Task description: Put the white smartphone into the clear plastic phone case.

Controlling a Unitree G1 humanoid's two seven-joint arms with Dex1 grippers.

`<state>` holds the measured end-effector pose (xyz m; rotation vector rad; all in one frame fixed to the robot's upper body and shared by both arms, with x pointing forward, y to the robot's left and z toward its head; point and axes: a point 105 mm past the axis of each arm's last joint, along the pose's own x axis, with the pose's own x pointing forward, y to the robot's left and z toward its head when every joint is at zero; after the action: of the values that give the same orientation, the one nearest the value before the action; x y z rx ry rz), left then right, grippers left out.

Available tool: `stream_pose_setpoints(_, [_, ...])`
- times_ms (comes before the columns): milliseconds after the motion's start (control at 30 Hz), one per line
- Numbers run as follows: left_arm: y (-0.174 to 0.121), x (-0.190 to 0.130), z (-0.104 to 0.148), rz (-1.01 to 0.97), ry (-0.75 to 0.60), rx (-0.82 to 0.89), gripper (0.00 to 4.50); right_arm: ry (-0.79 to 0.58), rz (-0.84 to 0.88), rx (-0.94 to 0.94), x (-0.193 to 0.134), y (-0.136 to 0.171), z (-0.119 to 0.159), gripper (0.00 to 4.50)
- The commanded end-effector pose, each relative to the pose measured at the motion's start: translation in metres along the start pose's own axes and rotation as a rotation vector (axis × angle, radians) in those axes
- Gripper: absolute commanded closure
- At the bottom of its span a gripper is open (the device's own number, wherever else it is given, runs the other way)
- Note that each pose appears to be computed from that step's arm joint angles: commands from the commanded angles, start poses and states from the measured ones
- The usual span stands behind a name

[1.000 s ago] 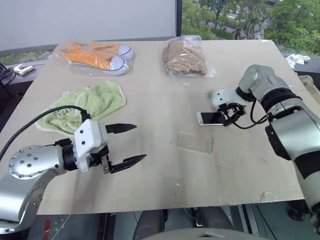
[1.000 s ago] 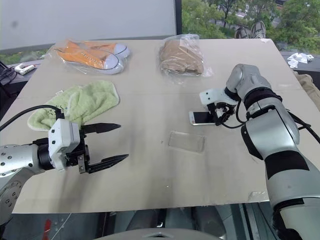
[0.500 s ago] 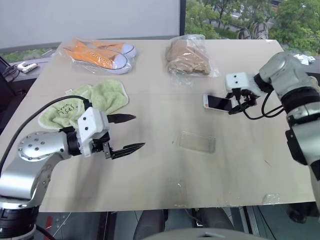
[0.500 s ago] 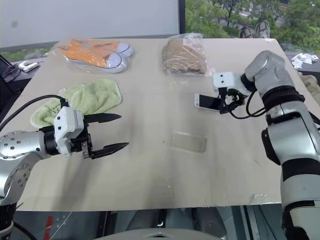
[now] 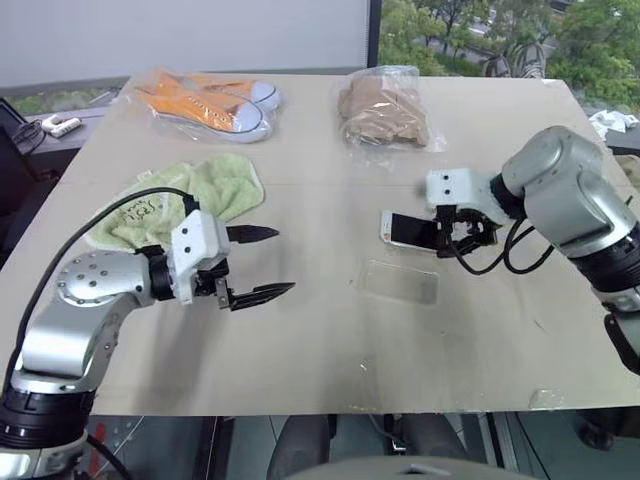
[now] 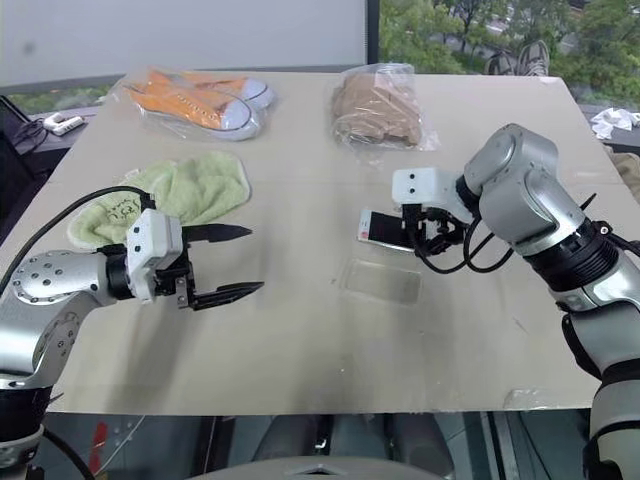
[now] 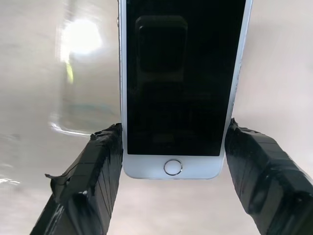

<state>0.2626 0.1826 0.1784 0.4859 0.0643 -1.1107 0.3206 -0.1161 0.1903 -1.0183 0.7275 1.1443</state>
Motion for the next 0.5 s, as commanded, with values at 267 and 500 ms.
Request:
stream_pose_setpoints(267, [0.005, 0.012, 0.010, -0.031, -0.045, 0.060, 0.00, 0.075, -0.004, -0.001, -0.001, 0.047, -0.011, 1.62])
stream_pose_setpoints(500, [0.005, 0.017, 0.010, -0.042, -0.057, 0.062, 0.00, 0.112, -0.046, 0.017, 0.015, 0.051, -0.014, 1.62])
